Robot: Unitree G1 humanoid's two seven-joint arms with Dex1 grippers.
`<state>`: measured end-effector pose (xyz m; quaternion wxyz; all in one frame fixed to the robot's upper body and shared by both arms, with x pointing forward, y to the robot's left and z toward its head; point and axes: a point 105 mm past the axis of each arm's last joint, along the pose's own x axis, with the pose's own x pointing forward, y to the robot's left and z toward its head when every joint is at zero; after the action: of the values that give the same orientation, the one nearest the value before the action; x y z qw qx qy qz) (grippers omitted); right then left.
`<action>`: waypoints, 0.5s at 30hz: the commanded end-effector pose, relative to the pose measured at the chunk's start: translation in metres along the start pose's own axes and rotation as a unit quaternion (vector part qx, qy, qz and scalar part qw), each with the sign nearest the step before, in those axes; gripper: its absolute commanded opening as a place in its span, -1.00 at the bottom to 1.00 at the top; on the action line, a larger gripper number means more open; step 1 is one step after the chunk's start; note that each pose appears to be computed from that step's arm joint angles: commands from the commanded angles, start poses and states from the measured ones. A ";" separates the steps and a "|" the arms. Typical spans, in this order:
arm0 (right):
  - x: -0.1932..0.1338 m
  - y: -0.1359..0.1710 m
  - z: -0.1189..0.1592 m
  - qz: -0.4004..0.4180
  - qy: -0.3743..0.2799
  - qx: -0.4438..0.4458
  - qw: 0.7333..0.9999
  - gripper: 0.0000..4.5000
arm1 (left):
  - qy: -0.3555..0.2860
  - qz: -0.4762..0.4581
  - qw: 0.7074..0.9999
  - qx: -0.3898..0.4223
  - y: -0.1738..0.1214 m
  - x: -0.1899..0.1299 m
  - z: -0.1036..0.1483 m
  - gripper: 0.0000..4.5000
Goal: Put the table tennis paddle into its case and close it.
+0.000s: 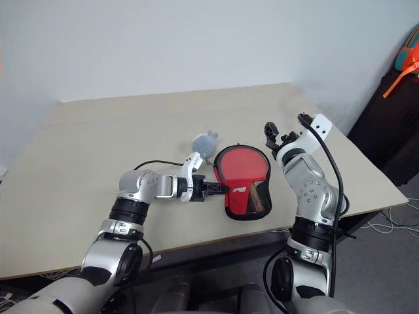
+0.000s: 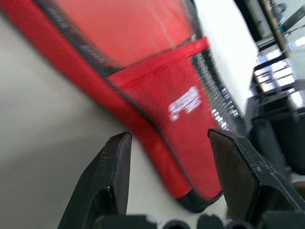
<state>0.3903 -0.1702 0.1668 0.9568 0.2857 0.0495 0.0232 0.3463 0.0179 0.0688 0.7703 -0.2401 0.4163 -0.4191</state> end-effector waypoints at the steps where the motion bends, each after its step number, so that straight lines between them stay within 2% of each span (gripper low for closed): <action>1: -0.001 0.007 0.011 0.009 -0.025 0.003 1.000 1.00 | -0.018 -0.019 1.000 -0.014 -0.013 0.005 0.013 0.18; 9: -0.005 0.002 0.001 -0.003 -0.016 0.009 1.000 1.00 | -0.014 -0.017 0.998 -0.058 -0.016 0.015 0.012 0.18; 15: -0.008 -0.001 0.000 -0.010 -0.018 0.013 1.000 1.00 | -0.011 0.011 0.998 -0.056 -0.008 -0.002 0.018 0.18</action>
<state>0.3841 -0.1719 0.1439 0.9521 0.2960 0.0770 -0.0023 0.3497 0.0123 0.0661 0.7513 -0.2938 0.4535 -0.3789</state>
